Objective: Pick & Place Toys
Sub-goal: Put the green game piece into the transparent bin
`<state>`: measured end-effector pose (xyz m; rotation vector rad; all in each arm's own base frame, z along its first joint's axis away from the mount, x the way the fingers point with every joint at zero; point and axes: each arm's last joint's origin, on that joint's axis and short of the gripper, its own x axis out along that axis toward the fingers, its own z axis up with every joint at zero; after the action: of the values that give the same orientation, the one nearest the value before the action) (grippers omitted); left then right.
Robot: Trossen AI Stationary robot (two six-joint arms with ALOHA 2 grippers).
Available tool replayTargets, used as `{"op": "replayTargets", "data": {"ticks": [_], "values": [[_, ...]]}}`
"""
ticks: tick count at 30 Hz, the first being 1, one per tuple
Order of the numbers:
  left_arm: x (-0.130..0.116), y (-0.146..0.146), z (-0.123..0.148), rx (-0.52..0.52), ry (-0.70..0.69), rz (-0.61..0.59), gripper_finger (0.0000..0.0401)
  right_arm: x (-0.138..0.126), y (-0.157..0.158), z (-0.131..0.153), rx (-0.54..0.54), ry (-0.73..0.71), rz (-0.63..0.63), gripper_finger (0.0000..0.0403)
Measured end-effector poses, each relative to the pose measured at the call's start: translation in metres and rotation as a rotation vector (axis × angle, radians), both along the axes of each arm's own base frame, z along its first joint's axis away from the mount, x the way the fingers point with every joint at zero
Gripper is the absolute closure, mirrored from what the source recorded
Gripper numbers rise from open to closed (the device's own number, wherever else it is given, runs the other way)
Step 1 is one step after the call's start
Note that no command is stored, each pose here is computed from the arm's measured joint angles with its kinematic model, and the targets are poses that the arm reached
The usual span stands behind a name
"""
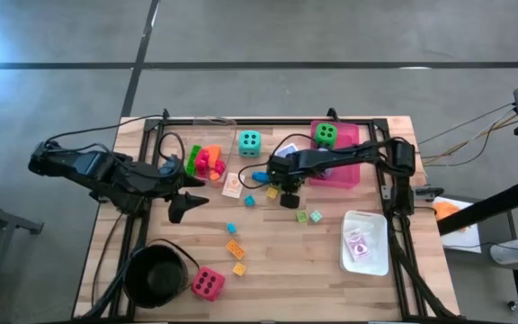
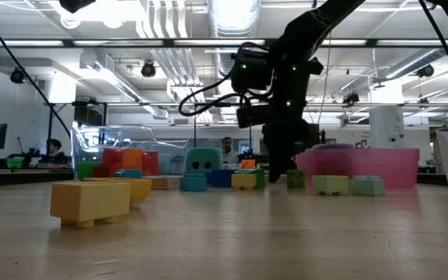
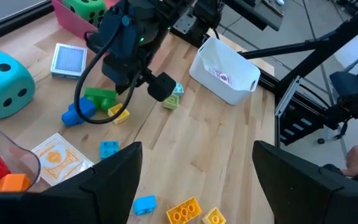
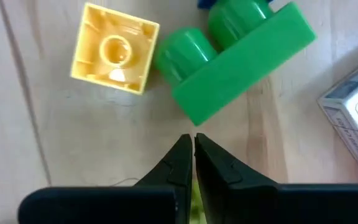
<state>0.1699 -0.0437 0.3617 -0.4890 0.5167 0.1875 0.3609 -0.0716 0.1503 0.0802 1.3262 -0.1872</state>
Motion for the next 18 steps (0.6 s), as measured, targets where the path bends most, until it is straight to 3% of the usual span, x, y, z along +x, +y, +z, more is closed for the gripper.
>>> {"op": "replayTargets", "data": {"ticks": [3,9,18], "values": [[0.0,0.0,0.0,0.0,0.001,0.0,0.0093,-0.001,0.002,0.008,0.05,-0.031,-0.007,0.0388],[0.0,0.0,0.0,-0.002,0.003,0.002,0.0093,-0.006,-0.008,0.028,0.197,-0.123,-0.164,0.0364],[0.0,0.0,0.0,-0.003,0.004,0.002,0.0093,0.004,-0.019,0.033,0.289,-0.267,-0.329,0.0199]]}}
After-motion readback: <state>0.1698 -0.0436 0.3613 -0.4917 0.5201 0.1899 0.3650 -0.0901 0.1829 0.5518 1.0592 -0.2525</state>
